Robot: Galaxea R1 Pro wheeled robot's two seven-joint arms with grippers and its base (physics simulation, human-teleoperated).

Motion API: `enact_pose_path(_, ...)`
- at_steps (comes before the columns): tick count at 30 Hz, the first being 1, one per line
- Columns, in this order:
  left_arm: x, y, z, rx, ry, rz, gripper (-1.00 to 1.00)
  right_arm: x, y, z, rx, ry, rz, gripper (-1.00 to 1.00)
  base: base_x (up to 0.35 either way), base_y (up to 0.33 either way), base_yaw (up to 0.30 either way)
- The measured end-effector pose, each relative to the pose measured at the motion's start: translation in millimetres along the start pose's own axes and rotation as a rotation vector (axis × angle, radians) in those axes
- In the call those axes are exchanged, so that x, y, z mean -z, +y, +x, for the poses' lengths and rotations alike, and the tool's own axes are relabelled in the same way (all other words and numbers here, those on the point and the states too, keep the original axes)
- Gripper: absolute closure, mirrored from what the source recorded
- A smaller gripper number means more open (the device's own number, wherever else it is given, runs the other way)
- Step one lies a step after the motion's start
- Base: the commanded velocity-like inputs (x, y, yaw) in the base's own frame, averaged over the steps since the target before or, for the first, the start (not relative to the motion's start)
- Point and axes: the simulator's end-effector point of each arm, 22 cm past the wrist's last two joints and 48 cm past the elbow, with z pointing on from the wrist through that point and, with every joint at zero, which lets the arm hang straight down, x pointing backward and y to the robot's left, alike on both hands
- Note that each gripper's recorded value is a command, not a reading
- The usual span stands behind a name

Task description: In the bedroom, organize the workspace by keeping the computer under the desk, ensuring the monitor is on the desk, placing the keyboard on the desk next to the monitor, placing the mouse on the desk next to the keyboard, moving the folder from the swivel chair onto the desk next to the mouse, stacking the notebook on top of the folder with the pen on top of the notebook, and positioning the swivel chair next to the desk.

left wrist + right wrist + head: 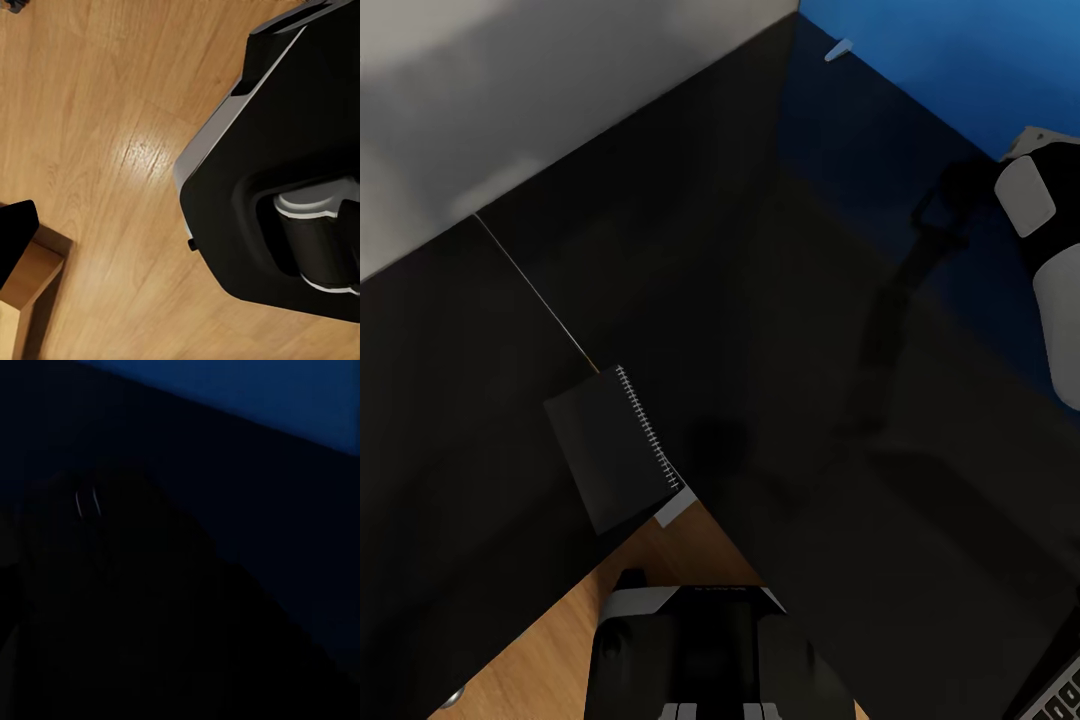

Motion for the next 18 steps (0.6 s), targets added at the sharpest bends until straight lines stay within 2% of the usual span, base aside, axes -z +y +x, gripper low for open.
enact_pose_path(13, 6.1, 0.9, 3.8, 0.003, -0.001, 0.008, -1.0, 2.8, 2.5, 0.2, 0.002, 0.005, 0.001, 1.0, -0.006, 0.0, 0.0)
enact_pose_path(18, 6.9, 2.5, 4.5, 0.004, 0.0, 0.003, -1.0, 2.3, 3.5, 1.2, 0.003, 0.006, 0.0, 1.0, -0.21, 0.0, 0.0)
